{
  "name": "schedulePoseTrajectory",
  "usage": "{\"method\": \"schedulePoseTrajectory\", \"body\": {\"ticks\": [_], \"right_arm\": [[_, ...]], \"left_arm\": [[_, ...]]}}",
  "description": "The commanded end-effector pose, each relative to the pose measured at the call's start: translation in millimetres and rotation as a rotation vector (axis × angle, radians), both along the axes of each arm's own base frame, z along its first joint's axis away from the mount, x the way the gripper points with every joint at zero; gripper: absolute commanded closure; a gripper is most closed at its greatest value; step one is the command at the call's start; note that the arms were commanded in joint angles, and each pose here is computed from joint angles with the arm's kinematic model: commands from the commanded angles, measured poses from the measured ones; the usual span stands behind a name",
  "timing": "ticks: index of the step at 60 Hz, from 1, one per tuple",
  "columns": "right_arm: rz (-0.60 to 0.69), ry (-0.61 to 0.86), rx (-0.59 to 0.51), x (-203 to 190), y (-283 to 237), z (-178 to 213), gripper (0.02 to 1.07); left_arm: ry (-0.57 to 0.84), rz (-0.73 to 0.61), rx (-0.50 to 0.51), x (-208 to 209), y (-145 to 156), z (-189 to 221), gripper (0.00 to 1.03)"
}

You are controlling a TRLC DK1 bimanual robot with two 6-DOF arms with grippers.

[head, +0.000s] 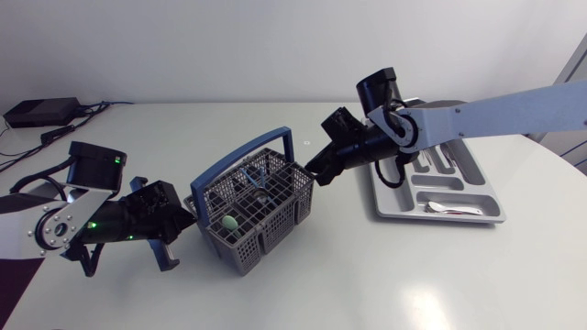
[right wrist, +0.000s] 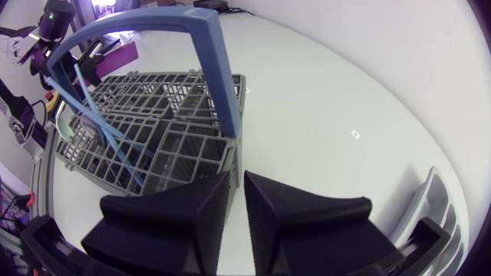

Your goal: Unload the cutlery basket into the drawer organizer.

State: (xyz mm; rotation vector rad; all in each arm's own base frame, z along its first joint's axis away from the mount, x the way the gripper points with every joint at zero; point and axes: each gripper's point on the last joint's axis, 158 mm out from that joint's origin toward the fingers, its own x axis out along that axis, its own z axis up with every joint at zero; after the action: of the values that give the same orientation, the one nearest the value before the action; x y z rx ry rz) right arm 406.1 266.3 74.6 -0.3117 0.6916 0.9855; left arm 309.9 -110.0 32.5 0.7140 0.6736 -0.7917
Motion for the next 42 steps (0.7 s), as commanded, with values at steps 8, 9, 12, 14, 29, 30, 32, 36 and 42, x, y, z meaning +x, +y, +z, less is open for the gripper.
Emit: {"method": "schedulePoseTrajectory", "body": {"ticks": [8,9,12,14,29,30,32,36,42], "right_arm": [[0.087,0.106,-0.009,-50.7,12.1,-19.8,0.85],[0.087,0.106,-0.009,-51.7,11.6,-19.4,0.85],[0.094,0.114,-0.014,-58.7,12.3,-20.0,0.85],[0.101,0.119,-0.015,-63.0,13.5,-19.7,0.85],[0.138,0.141,-0.020,-93.5,21.6,-19.4,0.85],[0.137,0.142,-0.022,-94.4,20.8,-19.9,0.85],[0.138,0.143,-0.022,-96.3,20.5,-19.6,0.85],[0.136,0.148,-0.023,-99.9,18.4,-20.8,0.85],[0.140,0.154,-0.026,-107.0,17.6,-21.9,0.85]], "left_arm": [[-0.004,-0.024,-0.010,19.6,-8.1,-7.0,0.84],[-0.002,-0.021,-0.012,20.4,-8.3,-7.0,0.84],[-0.005,-0.020,-0.013,26.3,-9.3,-5.7,0.84],[-0.006,-0.020,-0.013,29.0,-9.8,-5.2,0.84],[-0.006,0.043,-0.026,61.8,7.5,-8.7,0.84],[-0.007,0.047,-0.029,64.3,9.0,-8.7,0.84],[-0.010,0.051,-0.030,67.8,10.1,-8.6,0.84],[-0.011,0.062,-0.034,75.1,13.1,-8.7,0.84],[-0.015,0.078,-0.044,84.4,16.3,-6.6,0.84]]}}
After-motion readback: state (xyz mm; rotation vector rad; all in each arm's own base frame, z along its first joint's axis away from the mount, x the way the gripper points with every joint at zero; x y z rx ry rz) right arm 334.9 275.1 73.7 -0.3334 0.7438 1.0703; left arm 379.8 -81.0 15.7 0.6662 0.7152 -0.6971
